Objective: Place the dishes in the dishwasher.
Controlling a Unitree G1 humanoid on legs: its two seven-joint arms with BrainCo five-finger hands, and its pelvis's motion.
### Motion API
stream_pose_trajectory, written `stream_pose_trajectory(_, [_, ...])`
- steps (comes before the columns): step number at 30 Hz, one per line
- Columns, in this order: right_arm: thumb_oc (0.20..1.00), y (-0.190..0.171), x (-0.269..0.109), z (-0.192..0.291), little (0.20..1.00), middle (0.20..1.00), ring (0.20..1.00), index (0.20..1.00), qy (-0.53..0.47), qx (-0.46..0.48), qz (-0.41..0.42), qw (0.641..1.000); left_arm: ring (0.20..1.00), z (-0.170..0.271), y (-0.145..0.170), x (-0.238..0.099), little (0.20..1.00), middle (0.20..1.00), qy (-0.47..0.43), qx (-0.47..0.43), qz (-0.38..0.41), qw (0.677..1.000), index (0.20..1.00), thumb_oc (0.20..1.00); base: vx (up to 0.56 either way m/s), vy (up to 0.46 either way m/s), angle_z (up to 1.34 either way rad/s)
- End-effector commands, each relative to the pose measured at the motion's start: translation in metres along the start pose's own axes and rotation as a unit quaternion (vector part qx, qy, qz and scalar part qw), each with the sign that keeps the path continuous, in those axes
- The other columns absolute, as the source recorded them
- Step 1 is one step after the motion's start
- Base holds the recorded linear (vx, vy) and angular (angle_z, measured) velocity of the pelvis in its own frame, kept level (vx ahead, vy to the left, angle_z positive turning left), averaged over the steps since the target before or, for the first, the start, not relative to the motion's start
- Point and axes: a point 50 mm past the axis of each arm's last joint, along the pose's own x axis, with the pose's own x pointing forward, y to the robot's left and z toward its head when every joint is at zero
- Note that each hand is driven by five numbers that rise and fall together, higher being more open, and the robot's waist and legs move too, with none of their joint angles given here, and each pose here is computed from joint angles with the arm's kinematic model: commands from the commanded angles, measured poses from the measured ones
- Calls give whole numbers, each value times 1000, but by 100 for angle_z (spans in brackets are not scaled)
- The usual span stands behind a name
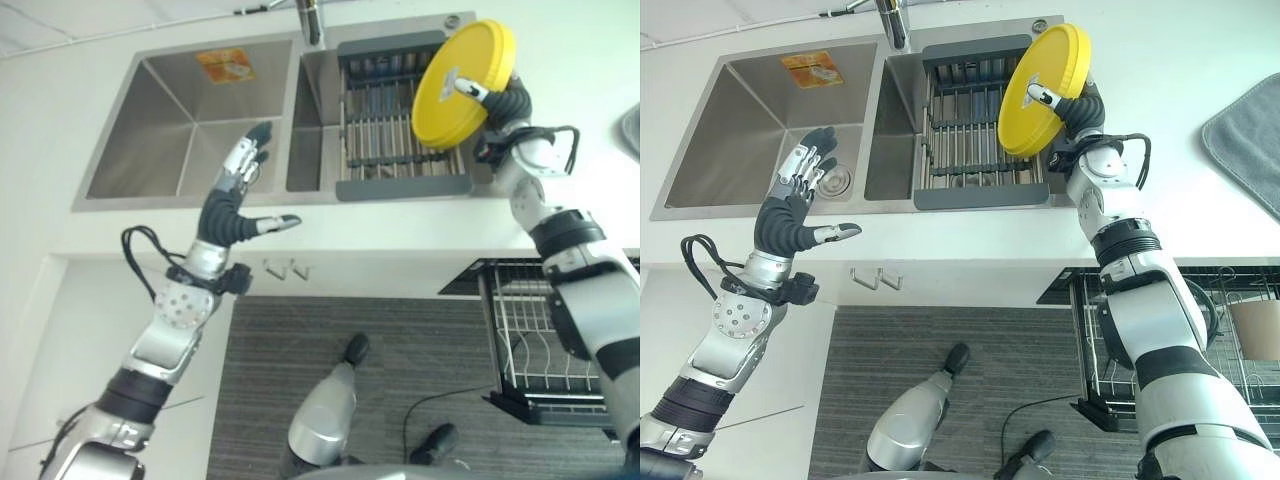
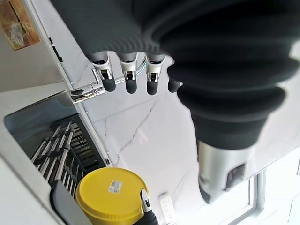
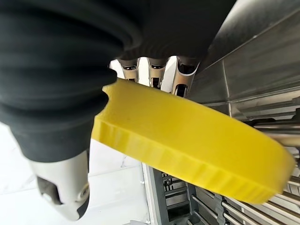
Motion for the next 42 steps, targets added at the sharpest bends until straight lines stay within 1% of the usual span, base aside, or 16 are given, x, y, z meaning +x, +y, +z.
stream_pose_trajectory(1, [1000,17,7,33,1000,1000,1000,1000,-40,-25,26,999,1000,24,-4,10,1000,1000,-72,-6,-15,997,1000,1000,27,72,0])
stream_pose_trajectory(8, [1000,8,8,30,1000,1000,1000,1000,-27,-38,3,999,1000,26,-4,12,1000,1000,-76,-10,-24,997,1000,1000,4,-12,3])
stream_pose_trajectory(9, [300,8,8,29,300,300,300,300,-15,-37,3,999,1000,25,-5,11,1000,1000,-73,-11,-26,997,1000,1000,2,-13,11])
stream_pose_trajectory(10, [200,8,8,29,200,200,200,200,-14,-41,0,999,1000,25,-5,11,1000,1000,-71,-12,-27,997,1000,1000,4,-15,11])
stream_pose_trajectory(13, [200,6,8,30,200,200,200,200,-20,-58,-13,998,1000,23,-5,11,1000,1000,-62,-31,-28,997,1000,1000,2,-8,2])
stream_pose_trajectory(14, [200,5,9,32,200,200,200,200,-25,-65,-23,997,1000,20,-4,10,1000,1000,-50,-70,-17,996,1000,1000,0,0,0])
stream_pose_trajectory(15, [200,5,9,34,200,200,200,200,-28,-73,-27,997,1000,19,-4,9,1000,1000,-46,-81,-11,996,1000,1000,0,0,0])
stream_pose_trajectory(21, [200,5,9,36,200,200,200,200,-44,-88,-43,994,1000,15,-10,8,1000,1000,-44,-88,-5,995,1000,1000,-8,4,1])
stream_pose_trajectory(22, [200,5,8,38,200,200,200,200,-58,-90,-47,993,1000,13,-8,8,1000,1000,-36,-128,3,991,1000,1000,-36,20,2])
stream_pose_trajectory(25, [200,9,7,42,200,200,200,200,-80,-97,-46,991,1000,10,-11,7,1000,1000,-34,-156,7,987,1000,1000,-45,8,-1])
stream_pose_trajectory(27, [200,13,6,44,200,200,200,200,-99,-63,-18,993,1000,8,-14,5,1000,1000,-31,-170,7,985,1000,1000,-42,-12,1])
stream_pose_trajectory(31, [200,32,-4,40,200,200,200,200,-116,74,67,988,1000,7,-14,2,1000,1000,-28,-169,8,985,1000,1000,-8,-21,-1])
stream_pose_trajectory(32, [200,33,-5,41,200,200,200,200,-122,84,71,986,1000,7,-14,2,1000,1000,-27,-169,8,985,1000,1000,-20,-49,-2])
stream_pose_trajectory(35, [200,39,-12,48,200,200,200,200,-147,193,93,966,1000,6,-13,-2,1000,1000,-23,-169,8,985,1000,1000,-26,-44,-3])
stream_pose_trajectory(37, [200,47,-20,55,200,200,200,200,-166,272,112,941,1000,4,-15,-6,1000,1000,-15,-170,8,985,1000,1000,-37,-45,-2])
stream_pose_trajectory(42, [200,57,-37,53,200,200,200,200,-166,344,122,916,1000,0,-20,-14,1000,1000,4,-169,10,986,1000,1000,-14,-38,-9])
